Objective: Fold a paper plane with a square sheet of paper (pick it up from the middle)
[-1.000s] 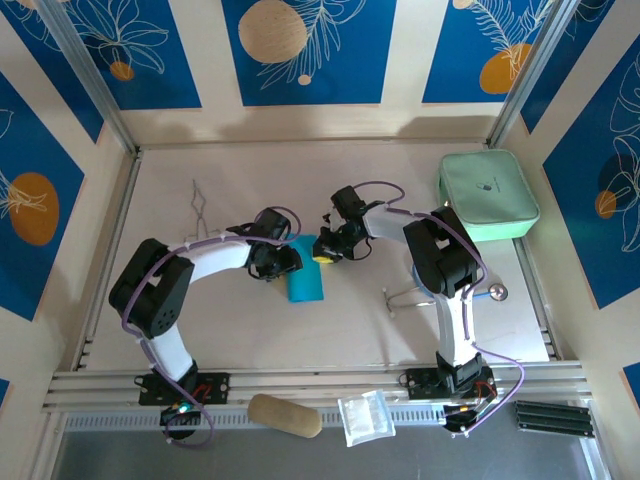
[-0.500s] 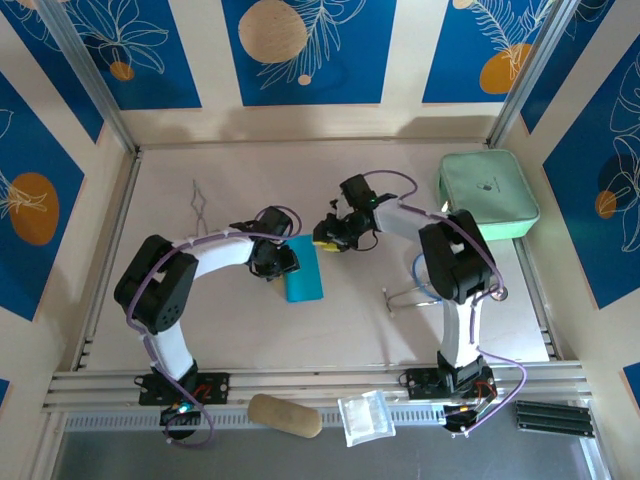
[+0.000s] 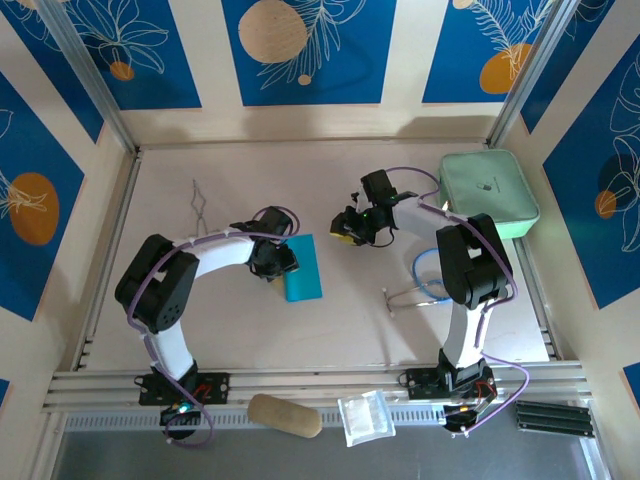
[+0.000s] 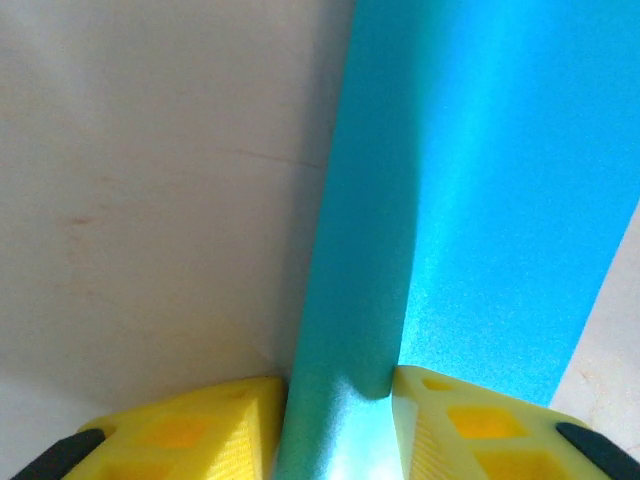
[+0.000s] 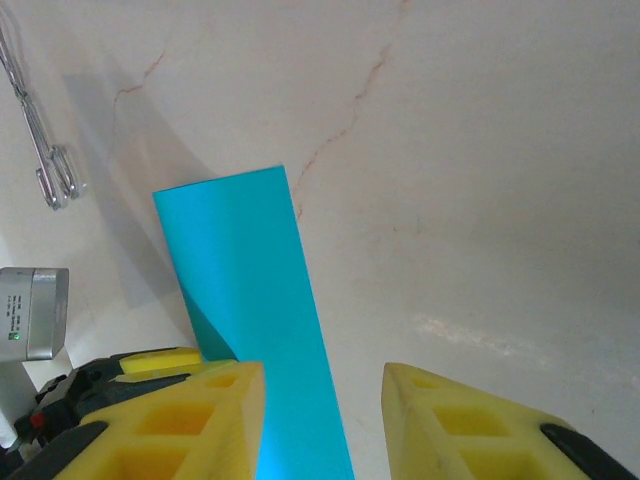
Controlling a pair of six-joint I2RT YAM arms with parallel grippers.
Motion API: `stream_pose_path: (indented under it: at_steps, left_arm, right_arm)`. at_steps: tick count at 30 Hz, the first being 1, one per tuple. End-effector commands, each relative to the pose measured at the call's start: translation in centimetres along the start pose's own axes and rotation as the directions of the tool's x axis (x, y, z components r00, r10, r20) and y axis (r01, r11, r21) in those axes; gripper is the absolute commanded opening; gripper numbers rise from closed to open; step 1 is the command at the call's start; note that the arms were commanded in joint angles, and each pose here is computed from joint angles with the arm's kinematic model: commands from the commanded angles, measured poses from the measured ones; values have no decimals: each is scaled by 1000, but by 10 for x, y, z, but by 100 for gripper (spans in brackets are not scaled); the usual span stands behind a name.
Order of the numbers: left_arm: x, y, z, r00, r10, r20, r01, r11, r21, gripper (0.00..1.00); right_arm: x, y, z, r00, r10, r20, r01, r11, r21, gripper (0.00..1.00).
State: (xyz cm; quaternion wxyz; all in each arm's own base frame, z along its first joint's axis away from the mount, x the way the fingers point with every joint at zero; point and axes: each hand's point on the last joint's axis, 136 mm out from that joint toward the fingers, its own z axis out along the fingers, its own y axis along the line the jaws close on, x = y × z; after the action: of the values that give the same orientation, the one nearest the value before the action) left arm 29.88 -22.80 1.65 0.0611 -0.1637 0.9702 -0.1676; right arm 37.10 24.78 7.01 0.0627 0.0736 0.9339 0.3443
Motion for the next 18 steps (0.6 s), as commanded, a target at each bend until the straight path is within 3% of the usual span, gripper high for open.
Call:
stream_pose_path:
  at_steps: [1,18]
  left_arm:
    - [27,47,31,993,-66,-97,50,985,-164,39]
    - [37,58,39,986,-91,-143,58,975,-215,43]
  right_arm:
    - [10,-5,6,999,25,-40,-25,1000,2,37]
    - [16,-4,10,998,15,-61,-15,1000,-2,37]
